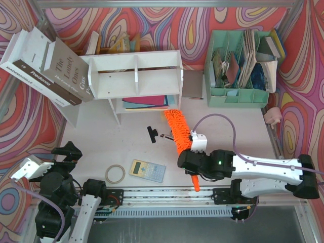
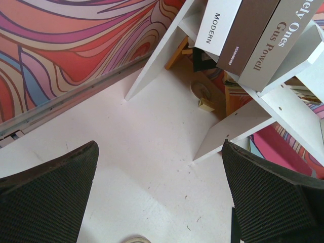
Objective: Dust the bookshelf with a duster
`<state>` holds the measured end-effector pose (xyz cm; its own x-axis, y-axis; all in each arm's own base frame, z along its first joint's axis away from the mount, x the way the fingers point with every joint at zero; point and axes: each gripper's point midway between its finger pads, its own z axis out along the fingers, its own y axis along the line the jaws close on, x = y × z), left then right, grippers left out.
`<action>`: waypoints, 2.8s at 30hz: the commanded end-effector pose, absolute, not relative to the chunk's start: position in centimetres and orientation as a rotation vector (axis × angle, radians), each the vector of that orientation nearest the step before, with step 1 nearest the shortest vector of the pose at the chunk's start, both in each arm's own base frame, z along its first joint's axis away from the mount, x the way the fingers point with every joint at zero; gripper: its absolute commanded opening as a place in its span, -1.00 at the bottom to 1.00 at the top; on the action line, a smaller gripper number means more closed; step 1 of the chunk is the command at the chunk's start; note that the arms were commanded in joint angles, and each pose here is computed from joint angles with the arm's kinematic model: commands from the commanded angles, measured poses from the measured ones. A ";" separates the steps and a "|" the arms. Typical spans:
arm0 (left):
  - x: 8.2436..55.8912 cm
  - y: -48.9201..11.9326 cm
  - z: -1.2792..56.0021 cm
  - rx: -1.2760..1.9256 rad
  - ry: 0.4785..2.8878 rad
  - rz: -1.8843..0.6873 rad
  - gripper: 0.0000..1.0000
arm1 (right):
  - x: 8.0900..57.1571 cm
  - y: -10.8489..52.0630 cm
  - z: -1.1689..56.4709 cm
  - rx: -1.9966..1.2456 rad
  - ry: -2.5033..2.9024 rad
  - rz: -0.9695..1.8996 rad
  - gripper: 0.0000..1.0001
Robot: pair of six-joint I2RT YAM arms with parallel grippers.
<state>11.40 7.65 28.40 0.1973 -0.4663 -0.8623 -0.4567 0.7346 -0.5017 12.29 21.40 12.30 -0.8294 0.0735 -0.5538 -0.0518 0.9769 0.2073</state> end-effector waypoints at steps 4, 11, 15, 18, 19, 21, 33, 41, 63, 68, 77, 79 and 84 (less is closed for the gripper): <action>11.6 7.7 28.4 -0.807 1.416 0.003 0.97 | 13.7 21.2 11.5 0.030 2.467 0.238 -1.00; 11.6 7.7 28.4 -0.805 1.419 0.003 0.97 | 13.0 23.2 8.4 -0.025 2.537 0.262 -1.00; 11.7 7.6 28.3 -0.804 1.424 0.002 0.97 | 13.9 22.8 10.0 0.001 2.488 0.233 -1.00; 11.6 7.7 28.3 -0.807 1.421 0.003 0.97 | 14.5 22.9 11.6 0.018 2.436 0.272 -1.00; 11.6 7.6 28.3 -0.806 1.421 0.002 0.97 | 14.7 23.2 12.1 0.016 2.422 0.297 -1.00; 11.6 7.6 28.4 -0.807 1.419 0.000 0.97 | 14.9 23.9 12.8 -0.008 2.400 0.345 -1.00; 11.6 7.6 28.3 -0.805 1.420 -0.003 0.97 | 15.5 30.6 12.8 -0.272 2.346 0.513 -1.00; 11.5 7.6 28.3 -0.806 1.419 -0.002 0.97 | 15.8 34.3 12.1 -0.417 2.339 0.547 -1.00; 11.6 7.7 28.3 -0.807 1.420 0.005 0.97 | 14.5 34.2 8.5 -0.576 2.437 0.444 -1.00; 11.6 7.6 28.3 -0.806 1.421 0.003 0.97 | 13.9 34.3 11.3 -0.607 2.350 0.458 -1.00; 11.7 7.6 28.3 -0.803 1.423 0.003 0.97 | 11.4 31.3 7.7 -0.636 2.459 0.395 -1.00; 11.8 7.6 28.3 -0.802 1.425 0.002 0.97 | 10.8 30.4 6.0 -0.660 2.494 0.364 -1.00; 11.8 7.5 28.3 -0.799 1.429 0.000 0.97 | 10.6 29.7 4.1 -0.692 2.533 0.285 -1.00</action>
